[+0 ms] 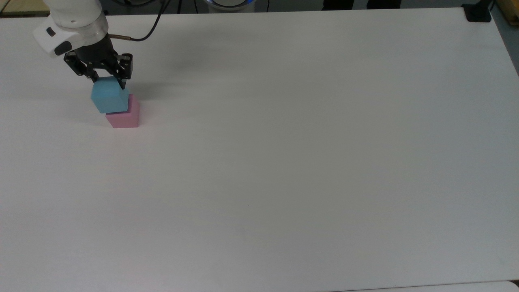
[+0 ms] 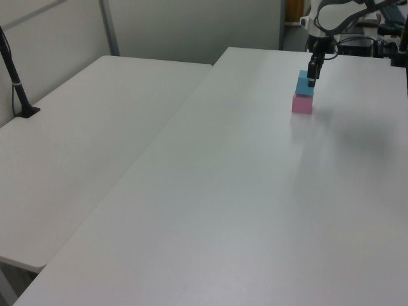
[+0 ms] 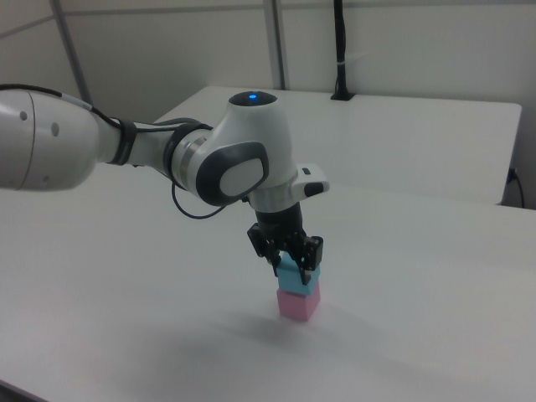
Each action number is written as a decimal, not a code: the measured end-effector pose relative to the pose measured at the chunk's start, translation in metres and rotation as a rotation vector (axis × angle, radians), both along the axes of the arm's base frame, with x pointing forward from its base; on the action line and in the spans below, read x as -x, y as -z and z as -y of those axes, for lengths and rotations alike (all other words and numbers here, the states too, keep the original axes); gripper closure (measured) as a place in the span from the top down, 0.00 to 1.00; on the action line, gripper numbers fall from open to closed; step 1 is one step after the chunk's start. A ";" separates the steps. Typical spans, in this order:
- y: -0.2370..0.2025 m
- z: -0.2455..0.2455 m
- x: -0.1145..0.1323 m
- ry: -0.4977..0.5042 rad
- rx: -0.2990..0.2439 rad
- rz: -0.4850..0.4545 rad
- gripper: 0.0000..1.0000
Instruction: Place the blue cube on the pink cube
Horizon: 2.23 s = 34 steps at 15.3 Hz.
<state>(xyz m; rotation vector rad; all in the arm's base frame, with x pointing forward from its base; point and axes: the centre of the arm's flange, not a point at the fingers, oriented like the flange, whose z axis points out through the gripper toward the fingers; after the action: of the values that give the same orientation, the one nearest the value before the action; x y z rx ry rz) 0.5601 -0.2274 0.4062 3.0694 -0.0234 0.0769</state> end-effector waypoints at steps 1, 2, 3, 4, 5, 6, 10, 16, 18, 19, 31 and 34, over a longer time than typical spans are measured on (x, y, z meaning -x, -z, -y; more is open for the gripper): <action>0.000 0.000 0.000 0.000 0.000 0.000 0.58; 0.000 0.000 0.000 -0.001 0.000 0.000 0.58; 0.000 -0.001 0.000 -0.001 0.000 0.000 0.58; 0.000 -0.001 0.000 -0.001 0.000 0.000 0.58; 0.000 -0.001 0.000 -0.002 0.000 0.000 0.58; 0.000 -0.002 -0.001 -0.003 0.000 0.000 0.58; 0.000 -0.003 -0.001 -0.005 0.000 -0.001 0.79; 0.000 -0.003 -0.001 -0.005 0.000 0.000 1.00; -0.006 -0.004 0.001 0.005 -0.005 -0.006 1.00; -0.013 -0.005 0.004 0.022 -0.013 -0.017 1.00; -0.195 -0.098 0.001 0.270 -0.068 -0.034 1.00; -0.207 -0.130 -0.005 0.215 -0.067 -0.018 1.00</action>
<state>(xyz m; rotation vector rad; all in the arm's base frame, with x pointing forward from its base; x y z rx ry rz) 0.5649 -0.0973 0.6135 3.1114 -0.3612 0.0378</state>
